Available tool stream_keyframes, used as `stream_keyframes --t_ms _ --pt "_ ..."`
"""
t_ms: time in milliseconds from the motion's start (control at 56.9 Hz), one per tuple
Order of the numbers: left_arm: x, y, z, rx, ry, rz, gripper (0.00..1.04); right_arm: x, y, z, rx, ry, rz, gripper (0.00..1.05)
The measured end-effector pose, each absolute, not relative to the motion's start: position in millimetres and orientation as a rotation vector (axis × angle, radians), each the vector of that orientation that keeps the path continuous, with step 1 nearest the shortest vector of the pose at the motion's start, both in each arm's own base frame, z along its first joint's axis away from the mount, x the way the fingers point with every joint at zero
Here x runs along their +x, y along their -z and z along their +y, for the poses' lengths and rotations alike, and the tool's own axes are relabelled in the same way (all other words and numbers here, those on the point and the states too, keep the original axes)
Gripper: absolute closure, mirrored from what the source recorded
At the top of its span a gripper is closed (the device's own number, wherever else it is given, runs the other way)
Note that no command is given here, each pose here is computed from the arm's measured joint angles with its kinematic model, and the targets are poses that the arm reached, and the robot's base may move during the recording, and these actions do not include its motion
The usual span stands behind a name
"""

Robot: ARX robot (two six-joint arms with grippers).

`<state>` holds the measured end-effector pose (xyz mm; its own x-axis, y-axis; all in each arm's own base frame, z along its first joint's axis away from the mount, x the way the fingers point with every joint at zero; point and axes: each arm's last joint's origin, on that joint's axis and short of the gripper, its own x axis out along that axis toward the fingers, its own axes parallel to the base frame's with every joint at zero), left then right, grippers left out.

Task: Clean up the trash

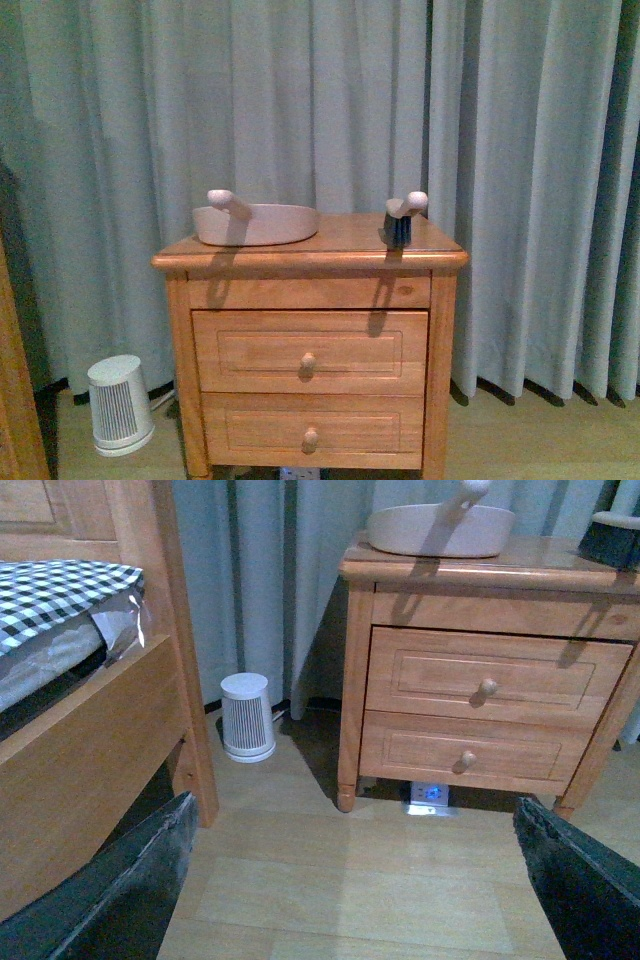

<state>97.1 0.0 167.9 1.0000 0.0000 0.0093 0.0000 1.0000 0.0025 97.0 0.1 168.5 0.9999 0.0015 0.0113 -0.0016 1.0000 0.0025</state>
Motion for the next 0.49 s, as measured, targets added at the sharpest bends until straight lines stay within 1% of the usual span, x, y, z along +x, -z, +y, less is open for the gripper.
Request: stream_keyframes --t_ms 492 --pt "97.1 -167.9 0.0 0.002 0.0 -0.009 0.08 97.0 -168.5 0.1 0.002 -0.002 -0.011 0.07"
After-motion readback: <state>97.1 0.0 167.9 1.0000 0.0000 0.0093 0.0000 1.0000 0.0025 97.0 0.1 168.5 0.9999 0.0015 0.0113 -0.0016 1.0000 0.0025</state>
